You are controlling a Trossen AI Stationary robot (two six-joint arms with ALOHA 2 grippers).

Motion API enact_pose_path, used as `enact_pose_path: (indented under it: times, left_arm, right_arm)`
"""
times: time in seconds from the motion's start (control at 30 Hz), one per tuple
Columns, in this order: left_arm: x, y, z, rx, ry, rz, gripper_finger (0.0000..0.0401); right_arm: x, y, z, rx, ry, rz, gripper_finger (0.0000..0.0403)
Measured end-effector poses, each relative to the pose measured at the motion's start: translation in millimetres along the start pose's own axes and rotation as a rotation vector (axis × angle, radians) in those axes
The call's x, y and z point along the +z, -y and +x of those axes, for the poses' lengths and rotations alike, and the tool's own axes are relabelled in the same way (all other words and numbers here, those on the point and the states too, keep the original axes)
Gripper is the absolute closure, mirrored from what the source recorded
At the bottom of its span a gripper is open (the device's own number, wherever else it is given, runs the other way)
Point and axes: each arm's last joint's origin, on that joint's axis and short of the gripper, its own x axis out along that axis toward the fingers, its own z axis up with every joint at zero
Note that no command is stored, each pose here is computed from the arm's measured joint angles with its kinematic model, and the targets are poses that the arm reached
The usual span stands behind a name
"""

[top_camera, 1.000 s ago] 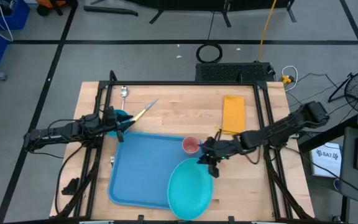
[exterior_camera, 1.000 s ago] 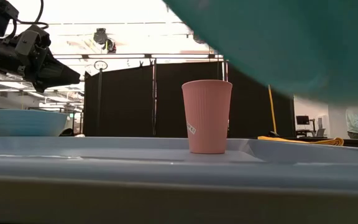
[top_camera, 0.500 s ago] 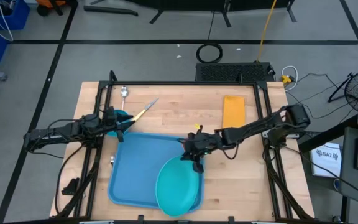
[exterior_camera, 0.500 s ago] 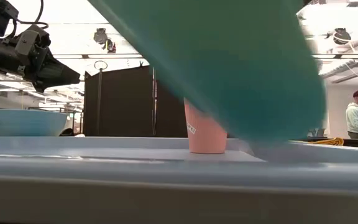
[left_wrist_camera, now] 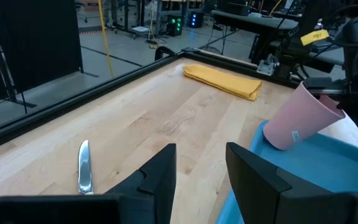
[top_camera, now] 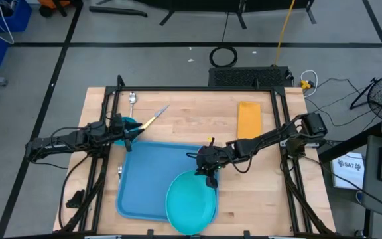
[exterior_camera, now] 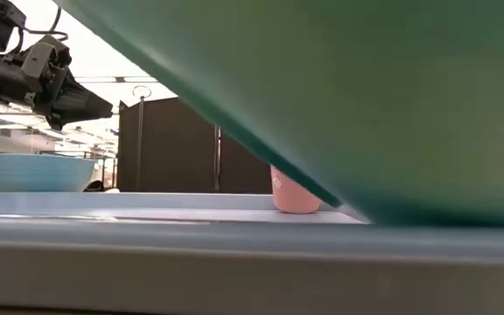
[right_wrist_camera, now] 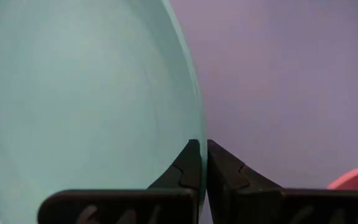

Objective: Set up tray
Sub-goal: Put the light green plate on the blue serving tray to the bottom left of the pink cup

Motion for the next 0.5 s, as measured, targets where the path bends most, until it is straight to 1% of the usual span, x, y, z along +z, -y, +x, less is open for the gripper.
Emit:
enact_pose_path:
  times: [0.27, 0.33, 0.5]
  left_arm:
    - [-0.2, 0.0, 0.3, 0.002, -0.003, 0.001, 0.0258]
    - [-0.2, 0.0, 0.3, 0.001, -0.003, 0.002, 0.0258]
    - [-0.5, -0.1, 0.6, 0.005, -0.007, 0.01, 0.0258]
  right_arm:
    - [-4.9, 1.0, -6.2, -0.036, -0.06, 0.019, 0.0402]
    - [-4.0, 0.3, -9.6, -0.036, -0.058, 0.018, 0.0402]
    - [-0.1, -0.6, -20.9, -0.079, -0.033, 0.002, 0.0402]
